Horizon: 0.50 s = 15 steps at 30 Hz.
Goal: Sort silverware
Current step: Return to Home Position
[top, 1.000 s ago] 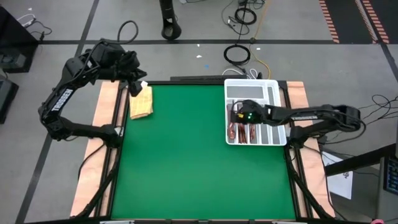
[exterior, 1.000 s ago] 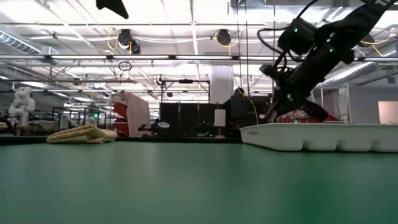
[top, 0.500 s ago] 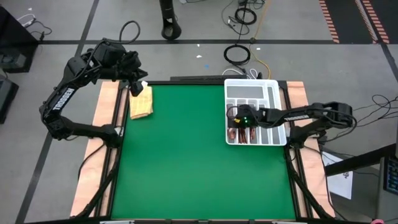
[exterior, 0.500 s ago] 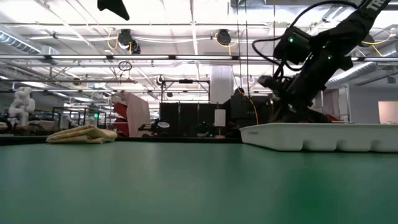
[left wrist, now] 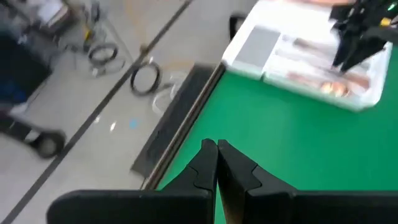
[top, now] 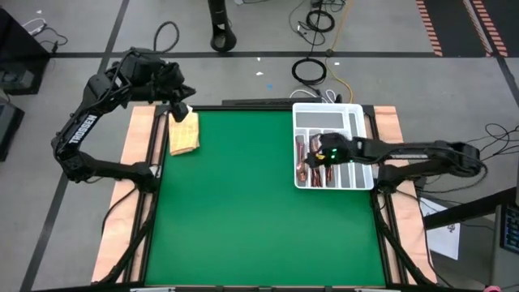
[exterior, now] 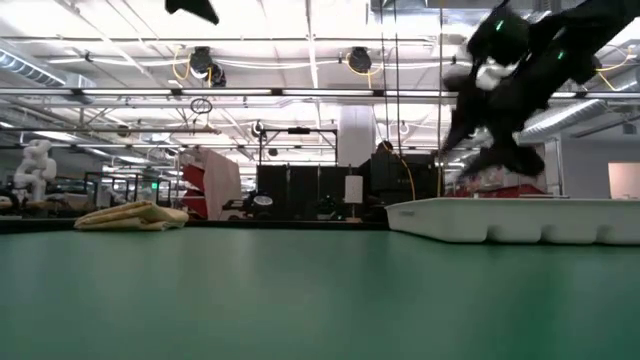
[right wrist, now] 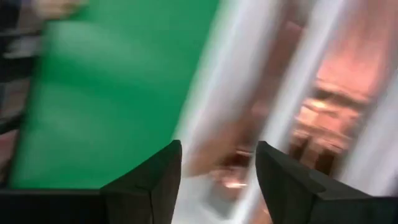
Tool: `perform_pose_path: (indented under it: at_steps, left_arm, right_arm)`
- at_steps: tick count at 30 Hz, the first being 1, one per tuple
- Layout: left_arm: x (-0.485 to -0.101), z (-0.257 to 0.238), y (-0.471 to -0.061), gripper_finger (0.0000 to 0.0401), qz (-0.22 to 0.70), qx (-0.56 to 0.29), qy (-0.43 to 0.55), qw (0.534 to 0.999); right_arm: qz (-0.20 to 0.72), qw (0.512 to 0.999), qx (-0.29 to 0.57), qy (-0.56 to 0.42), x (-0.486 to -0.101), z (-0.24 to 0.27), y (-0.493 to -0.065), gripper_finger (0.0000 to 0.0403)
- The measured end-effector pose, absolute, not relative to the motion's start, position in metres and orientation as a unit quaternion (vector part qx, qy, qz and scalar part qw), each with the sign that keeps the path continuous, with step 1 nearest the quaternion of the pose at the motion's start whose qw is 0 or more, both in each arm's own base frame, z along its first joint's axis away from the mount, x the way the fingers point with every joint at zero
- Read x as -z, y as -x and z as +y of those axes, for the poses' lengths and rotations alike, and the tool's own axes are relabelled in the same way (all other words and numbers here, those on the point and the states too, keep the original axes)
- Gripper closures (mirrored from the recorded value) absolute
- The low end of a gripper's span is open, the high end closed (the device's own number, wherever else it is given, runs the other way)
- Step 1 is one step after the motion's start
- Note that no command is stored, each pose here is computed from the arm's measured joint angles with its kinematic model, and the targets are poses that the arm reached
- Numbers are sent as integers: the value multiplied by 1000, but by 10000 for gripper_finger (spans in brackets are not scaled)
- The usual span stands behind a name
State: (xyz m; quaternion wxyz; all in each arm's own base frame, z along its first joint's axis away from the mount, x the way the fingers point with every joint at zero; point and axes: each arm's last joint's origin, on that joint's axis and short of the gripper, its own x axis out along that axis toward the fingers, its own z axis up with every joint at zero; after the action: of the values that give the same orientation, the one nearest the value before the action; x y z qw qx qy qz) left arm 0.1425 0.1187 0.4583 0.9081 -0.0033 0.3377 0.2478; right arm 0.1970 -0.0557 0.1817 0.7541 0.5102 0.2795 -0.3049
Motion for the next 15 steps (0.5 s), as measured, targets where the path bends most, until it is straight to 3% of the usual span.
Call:
perform_pose_path:
  at_steps: [8, 15]
  left_arm:
    - [-491, 114, -145, 388, 173, -194, -72, 963]
    - [-508, 98, -122, 388, 121, -254, -100, 954]
  right_arm:
    - [103, 911, 89, -390, -291, -38, -154, 215]
    - [-88, 967, 25, -239, -368, -14, -67, 233]
